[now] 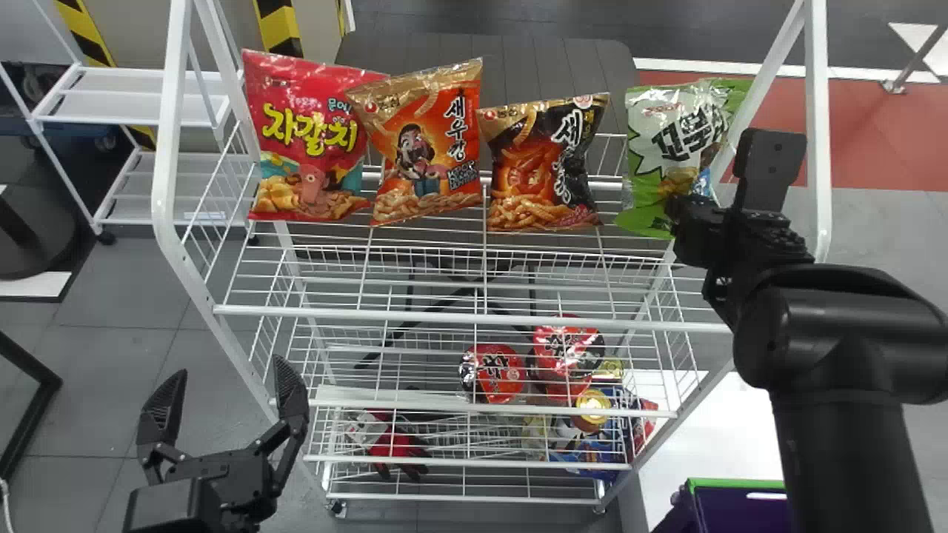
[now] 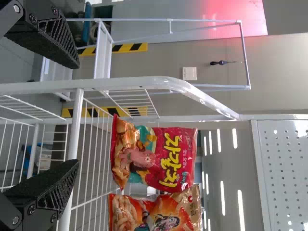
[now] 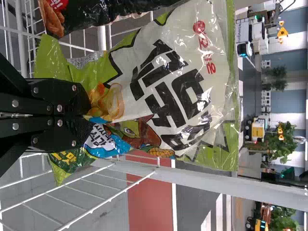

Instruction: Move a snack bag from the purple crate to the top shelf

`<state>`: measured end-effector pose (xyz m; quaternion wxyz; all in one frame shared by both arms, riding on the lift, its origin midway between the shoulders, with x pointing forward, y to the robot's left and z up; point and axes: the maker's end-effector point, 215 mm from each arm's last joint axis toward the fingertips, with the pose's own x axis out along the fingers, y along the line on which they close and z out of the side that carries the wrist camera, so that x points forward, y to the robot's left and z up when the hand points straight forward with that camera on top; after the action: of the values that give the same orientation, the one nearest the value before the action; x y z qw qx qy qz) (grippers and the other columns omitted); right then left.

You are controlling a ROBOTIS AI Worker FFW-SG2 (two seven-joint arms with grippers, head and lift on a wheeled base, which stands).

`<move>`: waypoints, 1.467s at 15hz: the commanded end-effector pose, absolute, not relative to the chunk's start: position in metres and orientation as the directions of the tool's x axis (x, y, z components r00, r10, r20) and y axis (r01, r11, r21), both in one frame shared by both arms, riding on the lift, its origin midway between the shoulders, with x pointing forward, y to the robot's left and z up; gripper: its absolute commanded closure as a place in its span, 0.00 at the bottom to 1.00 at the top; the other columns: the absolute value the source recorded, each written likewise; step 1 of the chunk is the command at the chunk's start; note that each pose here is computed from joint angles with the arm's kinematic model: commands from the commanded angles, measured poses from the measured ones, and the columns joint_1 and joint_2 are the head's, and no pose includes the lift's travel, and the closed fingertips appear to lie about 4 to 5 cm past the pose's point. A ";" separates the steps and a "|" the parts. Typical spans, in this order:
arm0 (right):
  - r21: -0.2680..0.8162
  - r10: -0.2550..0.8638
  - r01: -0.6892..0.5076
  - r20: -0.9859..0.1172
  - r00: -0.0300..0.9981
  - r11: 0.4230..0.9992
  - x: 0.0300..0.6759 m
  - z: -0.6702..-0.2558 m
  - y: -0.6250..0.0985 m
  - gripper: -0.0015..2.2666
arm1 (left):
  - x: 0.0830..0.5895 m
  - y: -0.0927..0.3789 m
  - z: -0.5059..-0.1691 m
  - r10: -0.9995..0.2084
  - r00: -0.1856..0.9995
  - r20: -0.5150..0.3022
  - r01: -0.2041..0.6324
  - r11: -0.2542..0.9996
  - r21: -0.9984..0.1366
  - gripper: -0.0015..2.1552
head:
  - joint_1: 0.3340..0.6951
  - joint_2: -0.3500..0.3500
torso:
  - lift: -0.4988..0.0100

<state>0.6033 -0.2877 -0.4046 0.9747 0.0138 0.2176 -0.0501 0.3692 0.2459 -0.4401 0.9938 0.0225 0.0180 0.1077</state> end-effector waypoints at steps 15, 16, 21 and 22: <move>-0.002 -0.114 0.124 -0.410 0.905 0.992 0.608 -0.422 -0.291 0.60 | 0.369 0.248 -0.439 0.216 0.976 -0.028 -0.215 0.975 0.051 0.06 | 1.00 0.43 | 0.98; -0.002 -0.114 0.124 -0.411 0.905 0.992 0.608 -0.422 -0.291 0.50 | 0.369 0.248 -0.439 0.216 0.976 -0.028 -0.215 0.975 0.051 0.06 | 1.00 0.43 | 0.98; -0.008 -0.120 0.129 -0.415 0.902 0.992 0.607 -0.425 -0.293 0.08 | 0.370 0.248 -0.438 0.215 0.976 -0.025 -0.214 0.976 0.051 0.06 | 1.00 0.43 | 0.98; -0.007 -0.119 0.128 -0.418 0.901 0.992 0.607 -0.426 -0.292 0.08 | 0.369 0.247 -0.439 0.214 0.976 -0.027 -0.212 0.976 0.051 0.06 | 1.00 0.43 | 0.98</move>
<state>0.6072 -0.2928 -0.4251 0.9750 0.0101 0.2127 -0.0637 0.3698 0.2476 -0.4380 0.9938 0.0240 0.0150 0.1078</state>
